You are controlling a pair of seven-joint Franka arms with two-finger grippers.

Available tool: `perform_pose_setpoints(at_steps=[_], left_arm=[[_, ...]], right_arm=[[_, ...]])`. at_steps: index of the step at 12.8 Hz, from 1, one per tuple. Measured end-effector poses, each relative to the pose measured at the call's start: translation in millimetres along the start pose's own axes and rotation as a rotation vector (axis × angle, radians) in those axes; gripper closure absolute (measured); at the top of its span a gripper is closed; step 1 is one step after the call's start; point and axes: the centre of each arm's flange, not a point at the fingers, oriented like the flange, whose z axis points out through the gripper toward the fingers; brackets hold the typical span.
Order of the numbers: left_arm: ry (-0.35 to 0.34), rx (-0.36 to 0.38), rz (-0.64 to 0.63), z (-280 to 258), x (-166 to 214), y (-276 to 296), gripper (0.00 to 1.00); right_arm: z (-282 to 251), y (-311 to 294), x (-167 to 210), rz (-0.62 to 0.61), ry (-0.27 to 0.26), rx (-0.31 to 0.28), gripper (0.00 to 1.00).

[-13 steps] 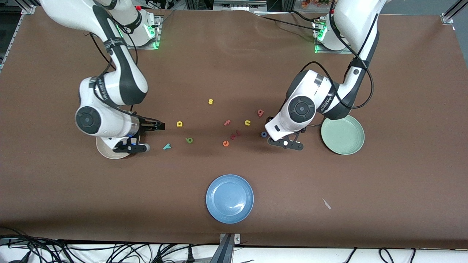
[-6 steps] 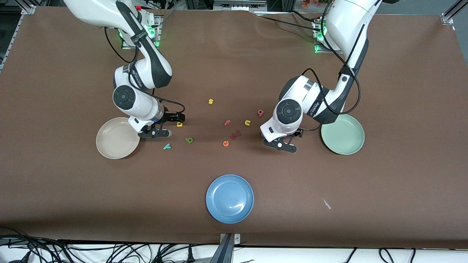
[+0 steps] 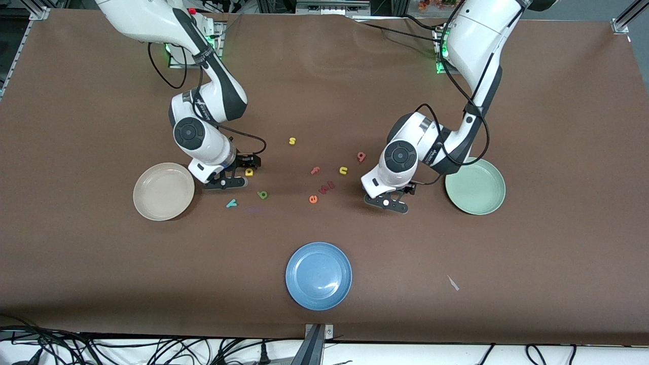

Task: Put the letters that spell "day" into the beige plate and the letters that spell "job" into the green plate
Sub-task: 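Grasp yellow letter with the right gripper while the left gripper grasps cyan j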

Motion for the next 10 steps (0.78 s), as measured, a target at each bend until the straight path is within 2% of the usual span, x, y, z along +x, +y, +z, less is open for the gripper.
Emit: perform_pose_setpoints(at_steps=[1, 2, 3, 4, 5, 8, 9, 10], left_arm=[[0.000, 0.000, 0.000, 1, 0, 0, 0.04], [-0.001, 0.000, -0.001, 2, -1, -1, 0.14], [-0.002, 0.000, -0.001, 2, -1, -1, 0.14], [-0.003, 0.000, 0.008, 3, -1, -1, 0.24], [0.001, -0.001, 0.029, 5, 0, -2, 0.29], [0.020, -0.013, 0.053, 16, 2, -11, 0.29], [0.022, -0.015, 0.052, 18, 2, -12, 0.29], [0.024, -0.016, 0.055, 19, 2, -11, 0.33]], right_arm=[[7, 0, 0, -0.004, -0.001, -0.004, 0.07], [12, 0, 0, -0.007, -0.005, -0.007, 0.07], [17, -2, -1, -0.013, -0.011, -0.009, 0.07], [23, -5, -3, -0.022, -0.016, -0.014, 0.07], [28, -10, -4, -0.037, -0.019, -0.022, 0.07], [37, -20, -9, -0.072, -0.024, -0.037, 0.13], [37, -21, -8, -0.077, -0.022, -0.041, 0.21], [37, -21, -7, -0.079, -0.020, -0.041, 0.21]])
